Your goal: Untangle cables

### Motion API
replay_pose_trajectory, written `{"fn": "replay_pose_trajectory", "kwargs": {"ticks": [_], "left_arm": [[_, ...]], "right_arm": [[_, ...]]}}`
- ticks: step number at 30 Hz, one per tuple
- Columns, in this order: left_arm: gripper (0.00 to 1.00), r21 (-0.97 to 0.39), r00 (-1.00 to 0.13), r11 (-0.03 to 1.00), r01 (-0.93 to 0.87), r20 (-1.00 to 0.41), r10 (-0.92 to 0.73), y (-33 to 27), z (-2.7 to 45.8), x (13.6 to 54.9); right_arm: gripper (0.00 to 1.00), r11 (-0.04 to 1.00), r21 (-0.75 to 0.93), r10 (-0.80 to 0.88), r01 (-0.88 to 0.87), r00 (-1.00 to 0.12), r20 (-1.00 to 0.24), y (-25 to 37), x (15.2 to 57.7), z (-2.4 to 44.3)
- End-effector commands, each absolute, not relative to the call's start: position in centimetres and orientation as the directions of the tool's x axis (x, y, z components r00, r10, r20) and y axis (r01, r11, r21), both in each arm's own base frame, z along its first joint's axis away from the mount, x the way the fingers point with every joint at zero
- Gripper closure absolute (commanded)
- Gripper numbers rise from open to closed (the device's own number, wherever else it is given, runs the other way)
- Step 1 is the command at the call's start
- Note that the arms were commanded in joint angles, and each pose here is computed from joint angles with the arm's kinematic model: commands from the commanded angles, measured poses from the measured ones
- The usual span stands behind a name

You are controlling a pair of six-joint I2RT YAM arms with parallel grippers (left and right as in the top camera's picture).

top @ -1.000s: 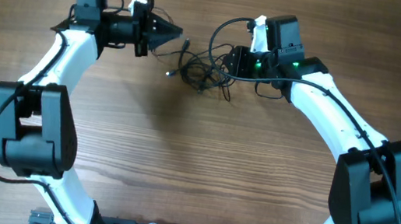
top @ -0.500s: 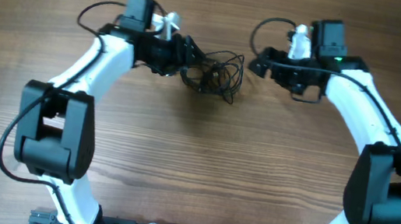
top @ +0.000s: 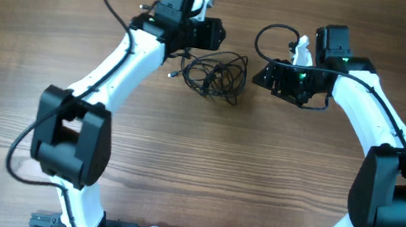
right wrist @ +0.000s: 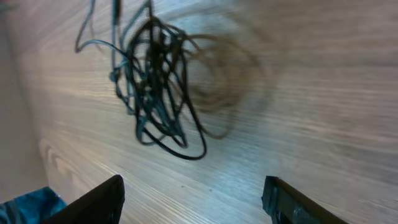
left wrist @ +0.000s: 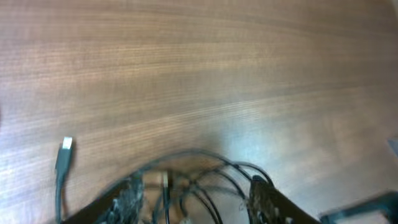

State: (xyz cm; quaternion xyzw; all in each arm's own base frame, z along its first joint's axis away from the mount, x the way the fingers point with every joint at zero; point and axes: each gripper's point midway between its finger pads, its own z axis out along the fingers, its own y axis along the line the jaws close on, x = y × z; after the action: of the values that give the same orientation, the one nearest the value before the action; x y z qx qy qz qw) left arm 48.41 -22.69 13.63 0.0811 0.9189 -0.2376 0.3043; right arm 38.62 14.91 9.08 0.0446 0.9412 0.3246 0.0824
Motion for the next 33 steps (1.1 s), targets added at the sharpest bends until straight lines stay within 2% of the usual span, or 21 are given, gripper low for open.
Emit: {"fn": "replay_pose_trajectory", "kwargs": {"ticks": [1,7,11,16,28,33], "left_arm": [[0.38,-0.265,-0.763,0.891,0.368,-0.634,0.127,-23.0,10.4,49.7],[0.35,-0.170,-0.719,0.822,0.543,-0.599,0.352,-23.2,7.7,48.0],[0.33,-0.211,-0.702,0.743,0.635,-0.558,0.442,-24.2,5.4,46.1],[0.30,-0.286,-0.698,0.686,0.669,-0.558,0.448,-25.5,4.2,45.3],[0.30,-0.306,-0.718,0.693,0.653,-0.543,0.436,-26.4,1.2,45.7],[0.41,-0.329,-0.746,0.704,0.629,-0.509,0.429,-26.5,-0.5,45.2]], "right_arm": [[0.27,0.754,0.656,0.146,0.041,-0.984,-0.105,15.7,38.7,9.2],[0.27,0.754,0.656,0.145,0.043,-0.984,-0.103,15.7,38.6,9.2],[0.27,0.754,0.656,0.144,0.041,-0.984,-0.104,15.7,38.6,9.2],[0.26,0.754,0.655,0.145,0.040,-0.984,-0.106,15.7,38.7,9.2],[0.26,0.754,0.656,0.144,0.038,-0.984,-0.109,15.7,38.7,9.3],[0.26,0.754,0.656,0.144,0.035,-0.983,-0.112,15.8,38.8,9.3]]}}
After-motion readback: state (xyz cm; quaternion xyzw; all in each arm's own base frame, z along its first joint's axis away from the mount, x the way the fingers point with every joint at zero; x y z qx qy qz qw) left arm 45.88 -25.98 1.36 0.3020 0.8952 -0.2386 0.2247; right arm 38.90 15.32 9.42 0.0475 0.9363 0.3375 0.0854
